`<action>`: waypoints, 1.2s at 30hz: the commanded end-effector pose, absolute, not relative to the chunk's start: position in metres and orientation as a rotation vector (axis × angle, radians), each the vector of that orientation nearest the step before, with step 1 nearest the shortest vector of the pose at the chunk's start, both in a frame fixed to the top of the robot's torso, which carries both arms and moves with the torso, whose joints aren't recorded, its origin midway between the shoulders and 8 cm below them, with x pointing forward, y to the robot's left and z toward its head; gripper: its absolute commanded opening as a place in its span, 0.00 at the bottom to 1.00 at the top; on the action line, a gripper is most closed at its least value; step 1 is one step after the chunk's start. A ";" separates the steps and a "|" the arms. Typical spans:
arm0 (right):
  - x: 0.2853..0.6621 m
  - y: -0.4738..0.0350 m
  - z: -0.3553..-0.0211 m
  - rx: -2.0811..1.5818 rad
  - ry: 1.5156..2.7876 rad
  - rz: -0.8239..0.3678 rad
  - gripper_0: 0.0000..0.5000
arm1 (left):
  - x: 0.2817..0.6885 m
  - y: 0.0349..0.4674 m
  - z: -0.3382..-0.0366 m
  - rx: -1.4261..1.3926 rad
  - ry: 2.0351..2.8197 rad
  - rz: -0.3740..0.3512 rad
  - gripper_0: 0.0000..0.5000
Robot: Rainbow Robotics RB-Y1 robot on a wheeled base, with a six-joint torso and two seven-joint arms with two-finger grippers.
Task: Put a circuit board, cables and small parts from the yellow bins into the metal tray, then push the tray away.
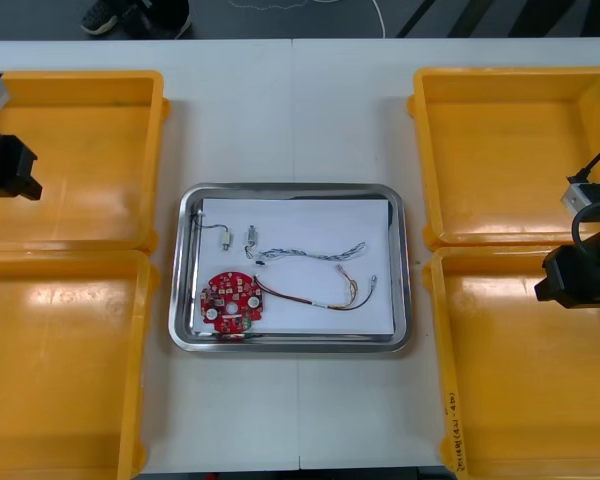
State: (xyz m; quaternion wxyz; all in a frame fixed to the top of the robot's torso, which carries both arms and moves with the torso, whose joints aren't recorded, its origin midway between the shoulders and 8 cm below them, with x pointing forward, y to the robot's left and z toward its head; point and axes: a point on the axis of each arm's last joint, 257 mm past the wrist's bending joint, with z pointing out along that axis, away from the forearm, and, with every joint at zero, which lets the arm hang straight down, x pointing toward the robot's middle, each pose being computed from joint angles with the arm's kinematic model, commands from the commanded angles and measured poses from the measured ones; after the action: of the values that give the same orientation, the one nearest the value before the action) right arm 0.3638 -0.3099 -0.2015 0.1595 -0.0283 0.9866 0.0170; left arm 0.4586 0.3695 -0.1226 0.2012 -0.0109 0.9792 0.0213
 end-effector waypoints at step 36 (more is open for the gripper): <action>0.363 -0.155 -0.179 -1.656 2.163 -0.126 1.00 | 0.347 0.419 -0.134 0.143 2.697 0.170 1.00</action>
State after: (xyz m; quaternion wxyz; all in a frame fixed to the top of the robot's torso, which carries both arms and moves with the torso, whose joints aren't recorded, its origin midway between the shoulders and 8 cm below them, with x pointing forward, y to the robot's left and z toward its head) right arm 0.3593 -0.1888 -0.1914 0.1818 -0.5391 0.8217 -0.0333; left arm 0.3592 0.4035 -0.1449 0.2164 -0.0120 0.9760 0.0198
